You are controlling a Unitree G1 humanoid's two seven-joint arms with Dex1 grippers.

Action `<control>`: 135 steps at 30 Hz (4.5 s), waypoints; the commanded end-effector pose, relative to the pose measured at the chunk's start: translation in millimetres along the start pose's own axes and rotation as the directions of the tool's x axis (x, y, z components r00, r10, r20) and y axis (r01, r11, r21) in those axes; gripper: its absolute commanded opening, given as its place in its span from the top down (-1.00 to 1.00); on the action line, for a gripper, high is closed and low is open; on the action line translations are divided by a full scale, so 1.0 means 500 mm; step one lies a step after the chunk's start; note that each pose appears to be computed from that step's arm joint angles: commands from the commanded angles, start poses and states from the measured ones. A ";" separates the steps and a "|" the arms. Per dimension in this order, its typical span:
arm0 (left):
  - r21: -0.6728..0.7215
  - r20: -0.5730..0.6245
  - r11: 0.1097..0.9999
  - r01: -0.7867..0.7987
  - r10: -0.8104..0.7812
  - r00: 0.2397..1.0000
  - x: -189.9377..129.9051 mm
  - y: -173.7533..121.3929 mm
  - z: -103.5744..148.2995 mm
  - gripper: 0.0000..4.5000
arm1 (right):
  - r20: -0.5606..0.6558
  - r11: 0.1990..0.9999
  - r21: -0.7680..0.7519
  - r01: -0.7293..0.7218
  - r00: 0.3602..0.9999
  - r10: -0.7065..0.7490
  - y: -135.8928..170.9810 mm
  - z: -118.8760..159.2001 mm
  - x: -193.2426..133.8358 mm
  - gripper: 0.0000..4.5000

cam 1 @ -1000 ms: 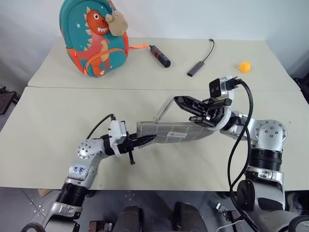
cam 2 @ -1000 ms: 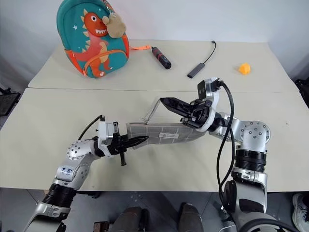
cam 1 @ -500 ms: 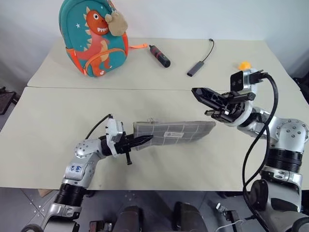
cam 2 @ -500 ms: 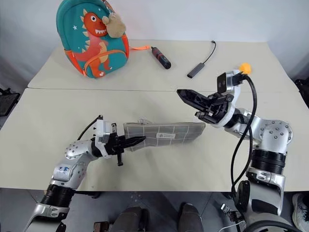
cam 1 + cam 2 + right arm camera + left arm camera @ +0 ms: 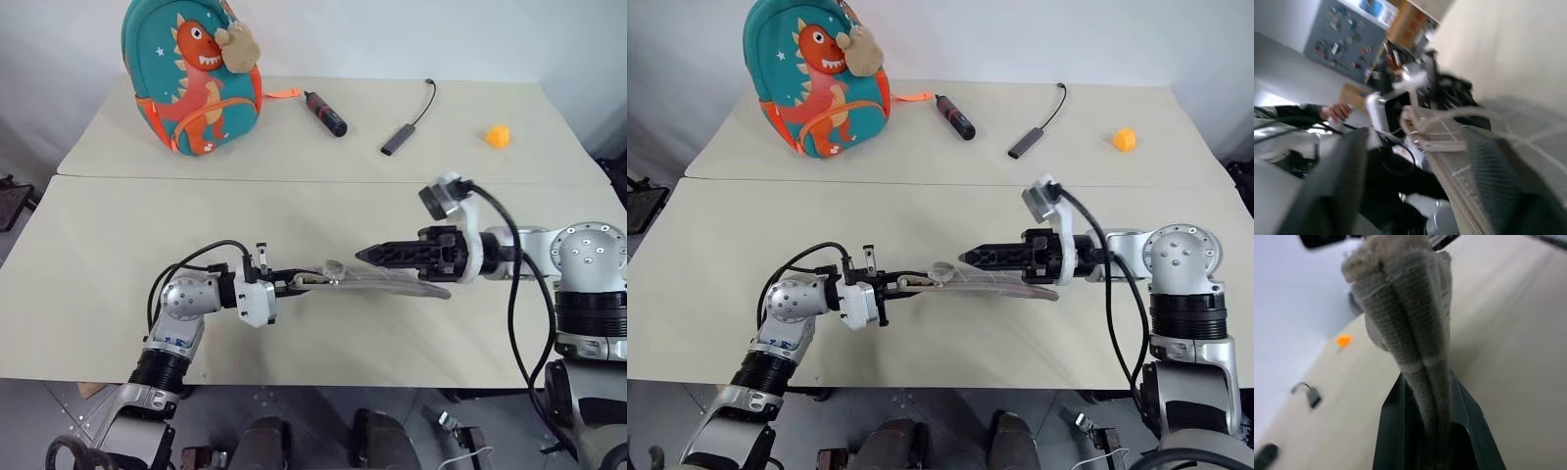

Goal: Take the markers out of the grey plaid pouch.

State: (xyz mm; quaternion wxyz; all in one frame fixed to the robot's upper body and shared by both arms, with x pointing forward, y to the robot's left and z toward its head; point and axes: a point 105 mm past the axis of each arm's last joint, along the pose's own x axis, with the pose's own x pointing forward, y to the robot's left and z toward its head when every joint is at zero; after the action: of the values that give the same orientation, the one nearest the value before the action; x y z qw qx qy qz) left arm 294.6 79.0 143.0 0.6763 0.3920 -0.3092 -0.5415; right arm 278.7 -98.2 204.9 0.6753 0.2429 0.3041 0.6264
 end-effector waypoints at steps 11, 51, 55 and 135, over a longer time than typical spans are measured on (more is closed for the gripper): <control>0.148 -0.013 0.984 -0.098 0.102 0.995 0.006 0.019 -0.001 1.00 | -0.056 0.998 0.038 -0.046 0.997 0.048 -0.028 -0.041 0.057 -0.73; -0.431 0.066 0.898 -0.091 0.132 0.989 0.000 0.016 0.006 1.00 | 0.284 0.945 -0.060 -0.322 0.902 0.325 0.025 0.045 0.025 0.98; -0.625 0.106 0.780 0.009 0.074 0.992 -0.005 -0.013 0.017 1.00 | 0.305 0.939 -0.079 -0.335 0.888 0.343 0.040 0.062 0.004 0.98; -0.732 0.232 0.653 0.193 -0.028 0.972 0.014 -0.005 0.010 1.00 | 0.332 0.714 -0.246 0.655 0.749 -0.573 -0.080 -0.078 -0.420 -0.47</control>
State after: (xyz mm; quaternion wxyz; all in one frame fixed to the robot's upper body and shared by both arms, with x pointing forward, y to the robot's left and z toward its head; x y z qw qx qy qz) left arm 291.5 74.6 137.6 0.7155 0.0288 -0.0811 -0.6933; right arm 272.8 -305.4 149.3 0.8980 0.1016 0.2041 0.3764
